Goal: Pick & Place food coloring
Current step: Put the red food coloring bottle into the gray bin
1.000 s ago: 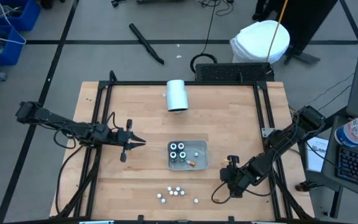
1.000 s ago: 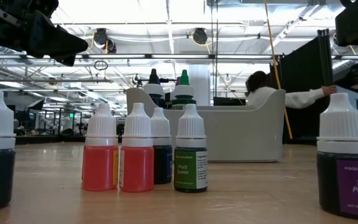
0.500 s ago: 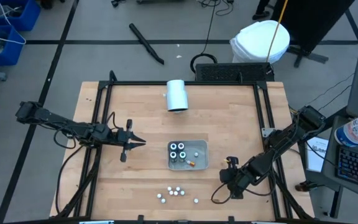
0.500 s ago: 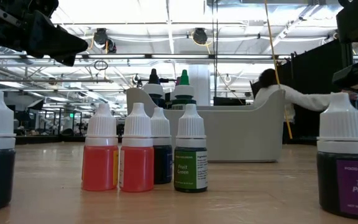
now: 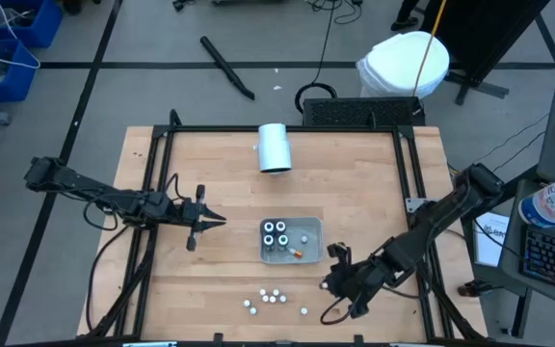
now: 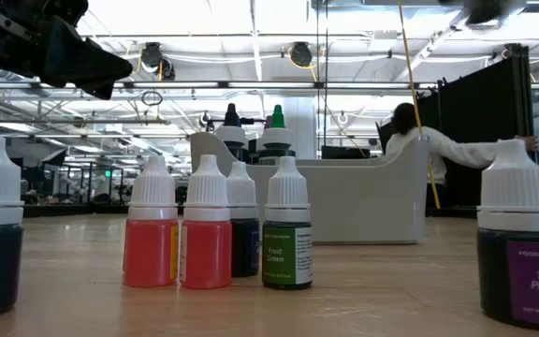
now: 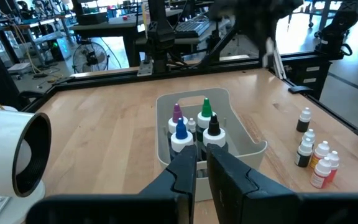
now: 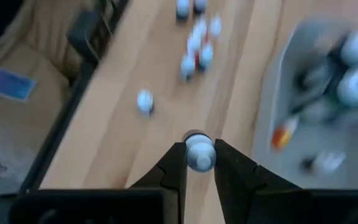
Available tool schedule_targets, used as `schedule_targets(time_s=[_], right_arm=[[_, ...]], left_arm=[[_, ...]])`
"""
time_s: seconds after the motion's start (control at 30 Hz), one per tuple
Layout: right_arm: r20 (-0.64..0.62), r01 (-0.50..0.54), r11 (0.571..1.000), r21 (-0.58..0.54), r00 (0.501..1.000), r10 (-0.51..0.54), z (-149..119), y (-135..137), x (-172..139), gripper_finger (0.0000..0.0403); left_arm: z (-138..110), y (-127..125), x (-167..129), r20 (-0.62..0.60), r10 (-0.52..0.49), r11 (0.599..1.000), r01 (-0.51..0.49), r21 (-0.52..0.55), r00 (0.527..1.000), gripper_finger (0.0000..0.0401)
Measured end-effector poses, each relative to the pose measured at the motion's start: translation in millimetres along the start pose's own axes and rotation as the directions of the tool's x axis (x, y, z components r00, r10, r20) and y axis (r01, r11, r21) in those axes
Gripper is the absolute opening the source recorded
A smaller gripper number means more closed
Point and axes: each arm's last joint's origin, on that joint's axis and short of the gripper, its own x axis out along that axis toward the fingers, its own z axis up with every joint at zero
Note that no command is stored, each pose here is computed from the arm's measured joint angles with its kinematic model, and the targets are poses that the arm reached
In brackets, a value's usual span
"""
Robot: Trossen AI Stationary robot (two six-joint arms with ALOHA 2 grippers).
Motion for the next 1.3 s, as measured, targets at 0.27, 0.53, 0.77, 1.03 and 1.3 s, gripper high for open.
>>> schedule_targets(time_s=[0.27,0.53,0.77,1.03,1.3], right_arm=[[0.076,0.051,0.995,-0.081,0.996,-0.044,24,-24,-58,0.0050],[0.171,0.290,0.957,0.016,0.942,-0.289,7,-45,-123,0.0050],[0.158,0.289,0.957,0.034,0.944,-0.291,-21,-57,-145,0.0050],[0.251,0.247,0.960,0.129,0.929,-0.273,-79,-69,-139,0.0050],[0.328,0.219,0.956,0.194,0.904,-0.274,-109,-76,-122,0.0050]], left_arm=[[0,0,0,-0.004,-0.001,1.000,0.001,0.001,1.000,0.0047],[-1,0,0,-0.008,0.000,1.000,0.001,0.025,1.000,0.0047],[-1,0,0,-0.008,-0.001,1.000,0.001,0.029,1.000,0.0047],[-1,0,0,-0.008,-0.001,0.999,0.001,0.034,1.000,0.0047],[-1,0,0,-0.007,-0.001,0.999,0.001,0.037,1.000,0.0047]])
